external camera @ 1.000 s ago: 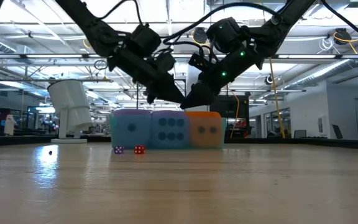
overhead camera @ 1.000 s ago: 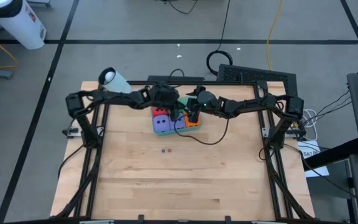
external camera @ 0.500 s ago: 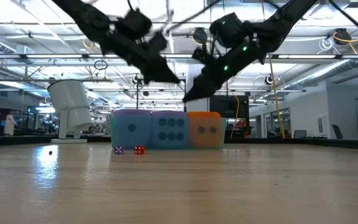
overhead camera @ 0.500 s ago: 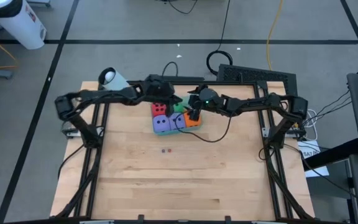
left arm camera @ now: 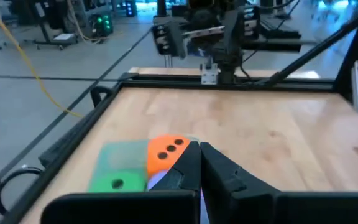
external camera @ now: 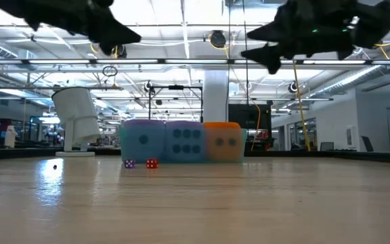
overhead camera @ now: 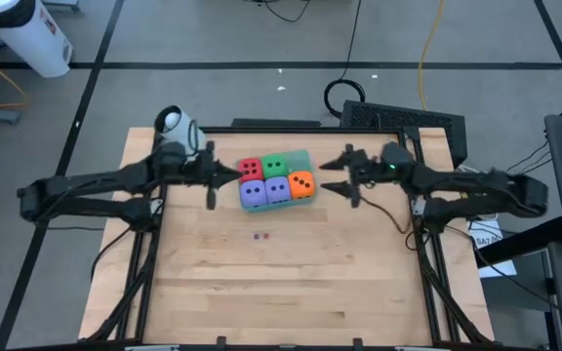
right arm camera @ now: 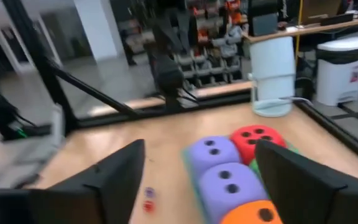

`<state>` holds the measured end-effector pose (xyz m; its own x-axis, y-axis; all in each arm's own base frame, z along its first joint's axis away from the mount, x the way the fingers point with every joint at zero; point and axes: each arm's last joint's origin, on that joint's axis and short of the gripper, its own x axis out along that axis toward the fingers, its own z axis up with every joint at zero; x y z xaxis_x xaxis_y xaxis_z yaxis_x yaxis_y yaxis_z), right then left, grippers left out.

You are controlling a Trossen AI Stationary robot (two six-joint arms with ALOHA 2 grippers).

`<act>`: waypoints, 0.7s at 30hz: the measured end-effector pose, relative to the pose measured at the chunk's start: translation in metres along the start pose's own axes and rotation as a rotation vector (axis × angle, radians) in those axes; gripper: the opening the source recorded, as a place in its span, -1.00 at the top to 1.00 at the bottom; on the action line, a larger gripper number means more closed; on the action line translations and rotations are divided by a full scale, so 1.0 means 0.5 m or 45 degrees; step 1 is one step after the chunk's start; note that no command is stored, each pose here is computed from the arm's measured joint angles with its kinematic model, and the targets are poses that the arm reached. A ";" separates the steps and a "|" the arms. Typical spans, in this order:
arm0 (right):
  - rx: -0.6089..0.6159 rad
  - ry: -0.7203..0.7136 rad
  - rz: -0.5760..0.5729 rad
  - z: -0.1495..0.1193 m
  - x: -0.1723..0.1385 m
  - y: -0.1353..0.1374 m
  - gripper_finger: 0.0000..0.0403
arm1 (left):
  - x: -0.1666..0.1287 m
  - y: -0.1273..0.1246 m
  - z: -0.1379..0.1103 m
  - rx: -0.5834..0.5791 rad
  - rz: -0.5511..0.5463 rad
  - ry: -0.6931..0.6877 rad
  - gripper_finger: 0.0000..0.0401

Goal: Pick & Place Dice

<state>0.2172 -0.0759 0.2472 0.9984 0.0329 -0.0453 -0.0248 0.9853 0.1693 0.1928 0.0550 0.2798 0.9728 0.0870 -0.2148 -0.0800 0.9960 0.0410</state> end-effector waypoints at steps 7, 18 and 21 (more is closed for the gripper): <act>0.106 -0.117 -0.015 -0.066 -0.047 0.059 0.33 | -0.022 -0.043 -0.077 -0.121 0.110 0.062 0.98; 0.177 -0.149 0.007 -0.148 -0.082 0.090 0.93 | -0.019 -0.082 -0.109 -0.050 0.106 0.074 0.97; 0.131 -0.130 0.085 -0.148 -0.083 0.091 0.96 | -0.019 -0.089 -0.110 -0.013 0.086 0.077 0.96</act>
<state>0.1709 -0.0202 0.1838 0.9948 0.0752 0.0692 -0.0912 0.9588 0.2691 0.1750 0.0112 0.2265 0.9503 0.1548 -0.2701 -0.1474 0.9879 0.0476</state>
